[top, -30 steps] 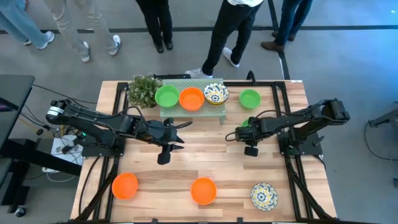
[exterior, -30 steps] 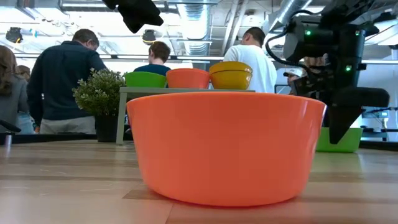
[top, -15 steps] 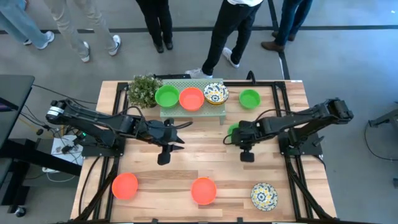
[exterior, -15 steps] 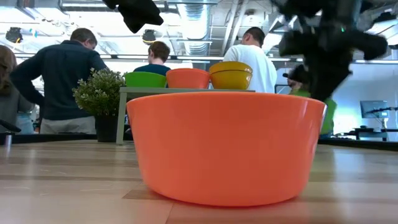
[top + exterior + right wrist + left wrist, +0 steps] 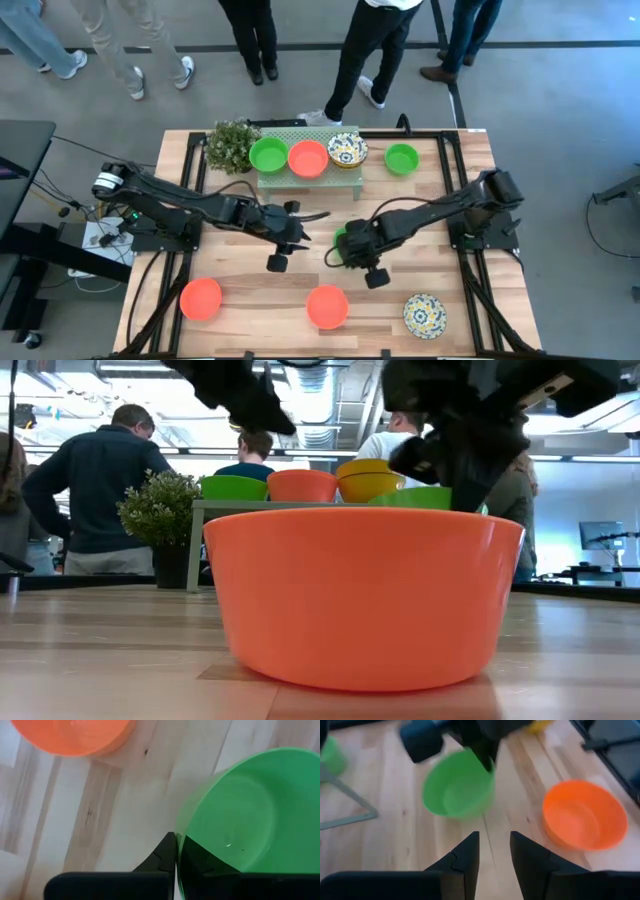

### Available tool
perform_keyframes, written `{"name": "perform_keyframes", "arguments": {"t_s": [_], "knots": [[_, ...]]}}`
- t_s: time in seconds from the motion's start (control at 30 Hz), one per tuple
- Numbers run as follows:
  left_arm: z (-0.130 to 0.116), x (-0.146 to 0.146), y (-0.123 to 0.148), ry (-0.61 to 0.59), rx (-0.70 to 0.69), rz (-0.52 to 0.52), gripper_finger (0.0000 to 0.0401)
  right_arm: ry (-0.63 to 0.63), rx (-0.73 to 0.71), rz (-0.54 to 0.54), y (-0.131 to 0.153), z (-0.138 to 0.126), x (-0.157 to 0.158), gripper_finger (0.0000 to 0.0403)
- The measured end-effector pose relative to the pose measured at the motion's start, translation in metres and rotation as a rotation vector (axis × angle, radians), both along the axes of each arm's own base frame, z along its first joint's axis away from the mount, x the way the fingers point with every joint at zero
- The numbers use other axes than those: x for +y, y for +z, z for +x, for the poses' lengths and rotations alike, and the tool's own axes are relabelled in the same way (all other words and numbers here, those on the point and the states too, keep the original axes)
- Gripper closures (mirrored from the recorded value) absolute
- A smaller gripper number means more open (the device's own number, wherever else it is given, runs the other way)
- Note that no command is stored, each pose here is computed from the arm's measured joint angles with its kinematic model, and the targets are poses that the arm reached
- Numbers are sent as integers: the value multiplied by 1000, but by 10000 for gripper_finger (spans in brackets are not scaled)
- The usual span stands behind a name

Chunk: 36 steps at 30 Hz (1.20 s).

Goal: Pick & Place Mini bowls
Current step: Stack the green bowl on top of the green bowl on the shelf

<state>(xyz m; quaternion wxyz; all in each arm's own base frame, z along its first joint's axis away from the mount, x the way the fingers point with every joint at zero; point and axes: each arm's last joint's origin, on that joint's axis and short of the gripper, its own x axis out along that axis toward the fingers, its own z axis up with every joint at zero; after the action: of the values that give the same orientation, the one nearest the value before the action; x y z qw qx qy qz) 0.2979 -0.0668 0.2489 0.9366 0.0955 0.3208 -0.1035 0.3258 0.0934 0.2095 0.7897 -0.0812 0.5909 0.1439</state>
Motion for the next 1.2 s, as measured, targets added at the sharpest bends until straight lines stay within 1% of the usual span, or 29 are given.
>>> {"name": "perform_keyframes", "arguments": {"t_s": [0.07, 0.17, 0.3, 0.47, 0.7, 0.8, 0.9, 1.13, 1.2], "knots": [[3, -2, -7, -52, 21, 1, 280, 30, -3, -10, 2, 12, 1, 400], [10, -6, -14, -139, 17, 6, 259, 54, -17, -22, 6, 28, 0, 400], [17, -9, -27, -213, 23, 86, 234, 58, -26, -28, 4, 45, -4, 399], [24, -10, -43, -245, 45, 135, 225, 96, -39, -33, 3, 60, -4, 399], [30, -9, -57, -201, 79, 185, 240, 97, -85, -25, 11, 63, -3, 399], [30, -8, -58, -186, 82, 198, 252, 96, -95, -23, 13, 64, -2, 398], [30, -8, -57, -187, 81, 198, 277, 96, -91, -25, 13, 63, -3, 395], [29, -9, -57, -199, 86, 191, 372, 119, -94, -50, 12, 63, -3, 380], [29, -9, -57, -202, 86, 189, 390, 118, -98, -54, 13, 63, -3, 374]]}}
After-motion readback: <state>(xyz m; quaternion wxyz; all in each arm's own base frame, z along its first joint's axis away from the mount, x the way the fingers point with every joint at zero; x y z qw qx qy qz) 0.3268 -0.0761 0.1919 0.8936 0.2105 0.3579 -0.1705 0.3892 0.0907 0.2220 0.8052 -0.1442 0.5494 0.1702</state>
